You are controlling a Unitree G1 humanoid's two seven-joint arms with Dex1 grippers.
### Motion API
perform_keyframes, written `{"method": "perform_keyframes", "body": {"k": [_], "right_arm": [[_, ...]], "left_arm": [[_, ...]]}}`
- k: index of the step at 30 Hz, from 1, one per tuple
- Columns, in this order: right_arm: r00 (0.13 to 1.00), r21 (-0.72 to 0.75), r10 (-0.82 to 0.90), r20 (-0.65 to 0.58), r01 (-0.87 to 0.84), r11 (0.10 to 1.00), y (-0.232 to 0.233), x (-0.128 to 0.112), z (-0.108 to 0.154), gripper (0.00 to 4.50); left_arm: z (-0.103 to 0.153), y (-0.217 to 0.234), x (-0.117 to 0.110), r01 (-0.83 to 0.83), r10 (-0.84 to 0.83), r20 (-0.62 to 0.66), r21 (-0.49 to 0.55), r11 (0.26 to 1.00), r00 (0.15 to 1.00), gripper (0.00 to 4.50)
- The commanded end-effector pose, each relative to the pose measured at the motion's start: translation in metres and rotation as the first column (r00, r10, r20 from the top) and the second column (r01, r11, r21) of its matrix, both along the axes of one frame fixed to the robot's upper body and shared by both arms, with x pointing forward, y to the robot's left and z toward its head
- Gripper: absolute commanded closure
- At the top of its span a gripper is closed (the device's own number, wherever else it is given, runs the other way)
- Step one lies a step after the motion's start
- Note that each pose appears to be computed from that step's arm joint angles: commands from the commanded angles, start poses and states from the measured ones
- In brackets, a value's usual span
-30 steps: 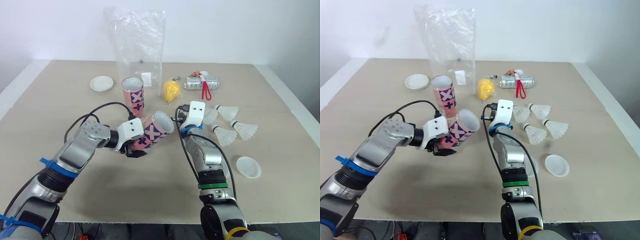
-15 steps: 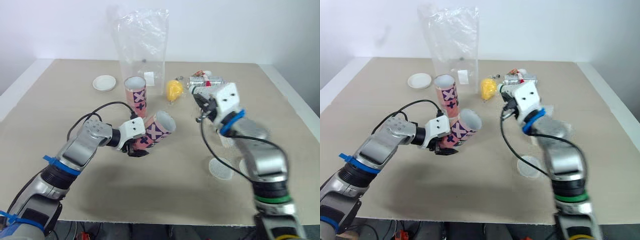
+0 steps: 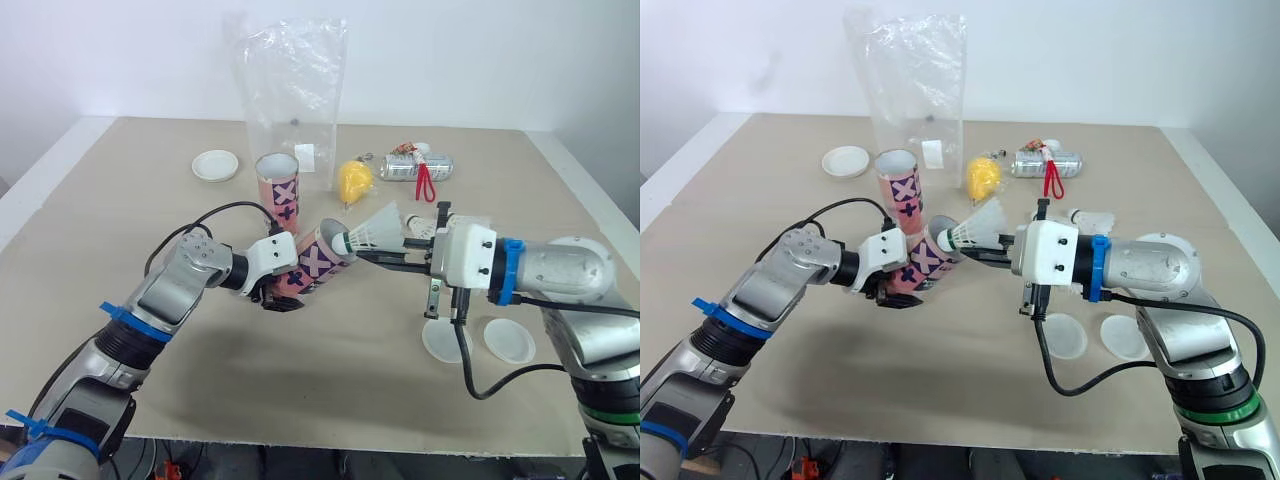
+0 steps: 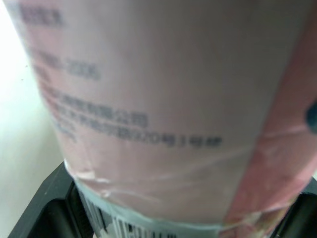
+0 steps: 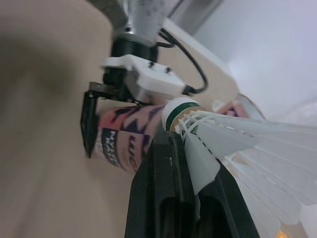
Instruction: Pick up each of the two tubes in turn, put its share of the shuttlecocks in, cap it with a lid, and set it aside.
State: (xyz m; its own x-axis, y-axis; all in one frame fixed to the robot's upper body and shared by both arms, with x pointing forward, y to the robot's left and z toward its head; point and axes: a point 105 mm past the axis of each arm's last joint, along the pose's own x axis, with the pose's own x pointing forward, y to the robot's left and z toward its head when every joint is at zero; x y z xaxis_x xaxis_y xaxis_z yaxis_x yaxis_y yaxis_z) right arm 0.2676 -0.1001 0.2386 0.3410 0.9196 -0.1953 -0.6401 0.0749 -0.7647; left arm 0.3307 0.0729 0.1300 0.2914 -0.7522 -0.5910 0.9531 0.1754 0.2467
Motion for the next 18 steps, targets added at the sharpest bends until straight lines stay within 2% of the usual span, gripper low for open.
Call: {"method": "perform_keyframes", "body": {"k": [1, 13, 16, 17, 18], "right_arm": [[0.999, -0.026, 0.028, 0.044, -0.026, 0.999, 0.005, 0.002, 0.003, 4.45], [0.99, -0.181, 0.115, 0.083, -0.099, 0.979, 0.005, 0.015, -0.006, 4.45], [0.986, -0.218, 0.142, 0.091, -0.119, 0.969, 0.003, 0.016, -0.001, 3.43], [0.985, -0.218, 0.145, 0.094, -0.121, 0.968, 0.003, 0.016, 0.002, 2.82], [0.985, -0.212, 0.144, 0.091, -0.122, 0.97, 0.001, 0.015, 0.007, 2.5]], "left_arm": [[0.007, -0.012, -0.006, 0.059, -0.059, 0.025, -0.007, 0.998, 0.998, 0.79], [0.005, -0.014, -0.008, 0.053, -0.053, 0.026, -0.013, 0.998, 0.998, 0.79], [0.004, -0.014, -0.009, 0.051, -0.05, 0.024, -0.014, 0.999, 0.998, 0.79], [0.004, -0.015, -0.009, 0.051, -0.05, 0.024, -0.014, 0.999, 0.998, 0.79], [0.003, -0.014, -0.009, 0.051, -0.051, 0.023, -0.013, 0.999, 0.998, 0.79]]}}
